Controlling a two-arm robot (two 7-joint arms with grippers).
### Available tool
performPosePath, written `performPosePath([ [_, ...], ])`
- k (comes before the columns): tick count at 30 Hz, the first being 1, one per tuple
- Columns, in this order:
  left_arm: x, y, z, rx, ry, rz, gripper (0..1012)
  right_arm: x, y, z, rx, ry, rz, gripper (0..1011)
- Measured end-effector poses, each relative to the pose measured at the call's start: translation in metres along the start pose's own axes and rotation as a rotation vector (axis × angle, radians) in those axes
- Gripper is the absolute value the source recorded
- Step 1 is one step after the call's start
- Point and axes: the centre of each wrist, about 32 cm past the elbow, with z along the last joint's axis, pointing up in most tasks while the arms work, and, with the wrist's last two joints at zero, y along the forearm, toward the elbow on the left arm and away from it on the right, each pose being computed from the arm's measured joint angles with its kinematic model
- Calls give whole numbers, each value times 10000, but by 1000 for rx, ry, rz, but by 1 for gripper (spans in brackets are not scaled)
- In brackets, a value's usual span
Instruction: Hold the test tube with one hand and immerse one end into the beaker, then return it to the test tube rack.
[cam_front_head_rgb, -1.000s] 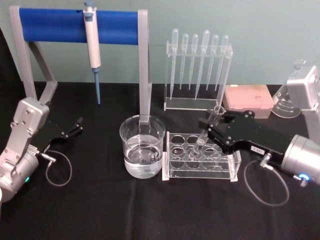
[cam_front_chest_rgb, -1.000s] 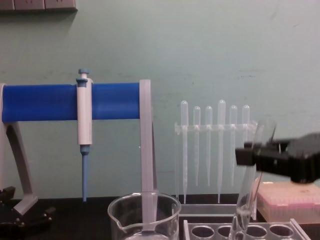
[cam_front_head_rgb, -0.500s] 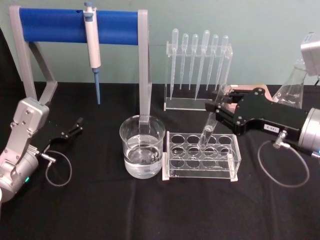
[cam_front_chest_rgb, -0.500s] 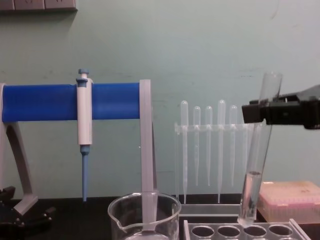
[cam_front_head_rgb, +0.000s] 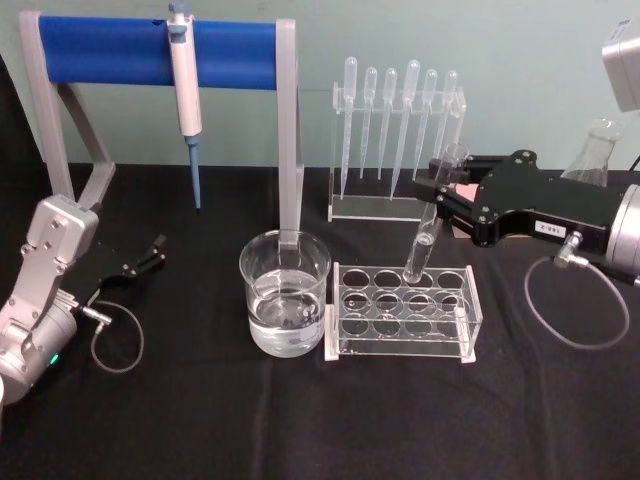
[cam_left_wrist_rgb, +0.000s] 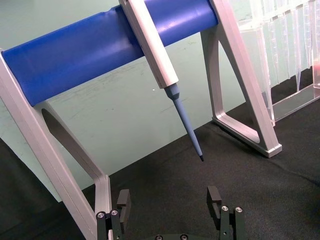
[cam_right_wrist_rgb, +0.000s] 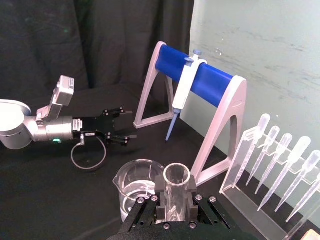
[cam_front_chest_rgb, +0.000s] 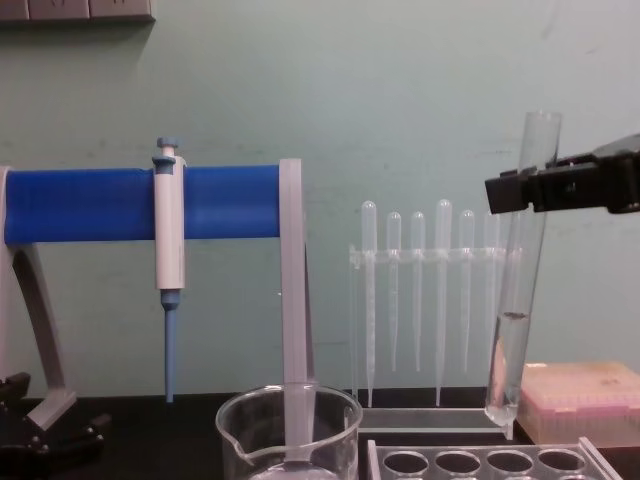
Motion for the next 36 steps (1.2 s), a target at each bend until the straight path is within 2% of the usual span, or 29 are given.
performPosePath([
  [6,0,0,0,0,0,0,1000,19,-8,33,-2,-1,-3,241],
  [36,0,0,0,0,0,0,1000,20,-8,35,-1,-2,-6,241],
])
